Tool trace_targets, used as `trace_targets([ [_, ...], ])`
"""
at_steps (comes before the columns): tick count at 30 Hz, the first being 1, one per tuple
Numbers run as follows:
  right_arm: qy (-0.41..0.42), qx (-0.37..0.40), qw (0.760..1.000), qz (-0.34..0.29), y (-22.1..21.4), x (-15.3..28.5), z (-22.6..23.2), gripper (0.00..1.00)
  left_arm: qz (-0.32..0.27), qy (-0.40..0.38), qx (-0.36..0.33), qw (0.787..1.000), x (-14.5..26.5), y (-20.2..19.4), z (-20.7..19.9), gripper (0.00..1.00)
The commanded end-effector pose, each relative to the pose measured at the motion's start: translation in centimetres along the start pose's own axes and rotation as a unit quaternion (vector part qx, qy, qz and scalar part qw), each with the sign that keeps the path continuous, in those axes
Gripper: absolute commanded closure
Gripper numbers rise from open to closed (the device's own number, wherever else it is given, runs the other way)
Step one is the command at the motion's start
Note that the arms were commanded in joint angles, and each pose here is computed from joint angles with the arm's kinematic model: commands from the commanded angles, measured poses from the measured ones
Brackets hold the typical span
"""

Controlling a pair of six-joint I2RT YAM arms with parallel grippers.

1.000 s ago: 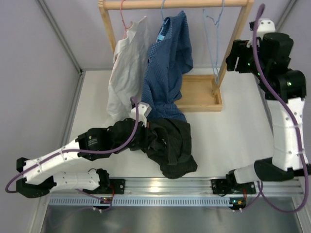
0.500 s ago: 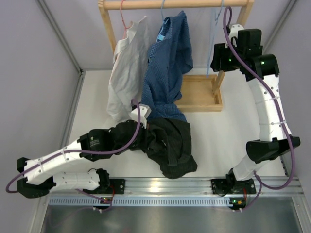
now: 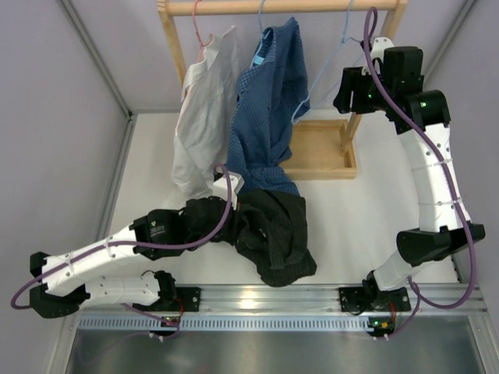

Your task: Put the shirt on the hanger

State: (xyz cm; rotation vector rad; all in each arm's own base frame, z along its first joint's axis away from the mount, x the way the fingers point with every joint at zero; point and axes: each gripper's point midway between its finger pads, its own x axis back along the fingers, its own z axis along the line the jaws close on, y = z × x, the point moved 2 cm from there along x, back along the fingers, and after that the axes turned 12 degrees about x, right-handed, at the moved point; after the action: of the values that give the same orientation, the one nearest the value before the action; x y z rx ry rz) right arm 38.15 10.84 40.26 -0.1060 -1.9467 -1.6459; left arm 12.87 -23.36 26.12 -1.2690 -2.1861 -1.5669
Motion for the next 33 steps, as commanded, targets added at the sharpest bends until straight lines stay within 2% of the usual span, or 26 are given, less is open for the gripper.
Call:
trace_targets([
  [1,-0.007,-0.010,0.998,-0.059,2.8,1.6,0.3,0.40,-0.014,-0.003,0.006,1.000,-0.2,0.4,-0.1,1.00],
  [9,0.001,-0.026,0.996,-0.080,3.8,2.5,0.9,0.32,-0.013,0.000,0.006,1.000,-0.5,0.0,0.2,1.00],
  [15,0.010,-0.033,0.995,-0.089,4.3,2.4,1.3,0.18,-0.016,0.000,0.009,1.000,-0.5,0.0,0.4,1.00],
  [18,0.023,-0.037,0.994,-0.101,4.9,2.6,1.9,0.14,-0.012,0.001,0.008,1.000,-0.7,-0.3,0.4,1.00],
  [23,0.018,-0.037,0.994,-0.100,5.1,2.1,1.7,0.15,-0.009,0.002,0.009,1.000,-0.9,-0.7,0.6,1.00],
  [26,-0.002,-0.032,0.995,-0.090,4.6,1.4,1.3,0.26,-0.009,0.003,0.008,1.000,-0.9,-0.8,0.7,1.00],
  [27,-0.013,-0.027,0.996,-0.088,4.5,1.3,1.0,0.53,-0.009,0.004,0.009,1.000,-1.0,-0.8,0.8,1.00],
  [28,-0.032,-0.026,0.996,-0.081,4.2,0.9,0.5,0.70,-0.009,0.003,0.009,1.000,-0.9,-0.8,0.8,1.00],
  [29,-0.033,-0.018,0.996,-0.079,4.1,0.7,0.6,0.80,-0.009,0.003,0.009,1.000,-0.9,-0.8,0.8,1.00],
  [30,-0.045,-0.018,0.996,-0.074,3.8,0.5,0.2,0.83,-0.010,0.002,0.010,1.000,-0.8,-0.7,0.8,1.00],
  [33,-0.050,-0.009,0.997,-0.062,3.2,-0.2,0.1,0.72,-0.012,0.001,0.010,1.000,-0.7,-0.7,0.8,1.00],
])
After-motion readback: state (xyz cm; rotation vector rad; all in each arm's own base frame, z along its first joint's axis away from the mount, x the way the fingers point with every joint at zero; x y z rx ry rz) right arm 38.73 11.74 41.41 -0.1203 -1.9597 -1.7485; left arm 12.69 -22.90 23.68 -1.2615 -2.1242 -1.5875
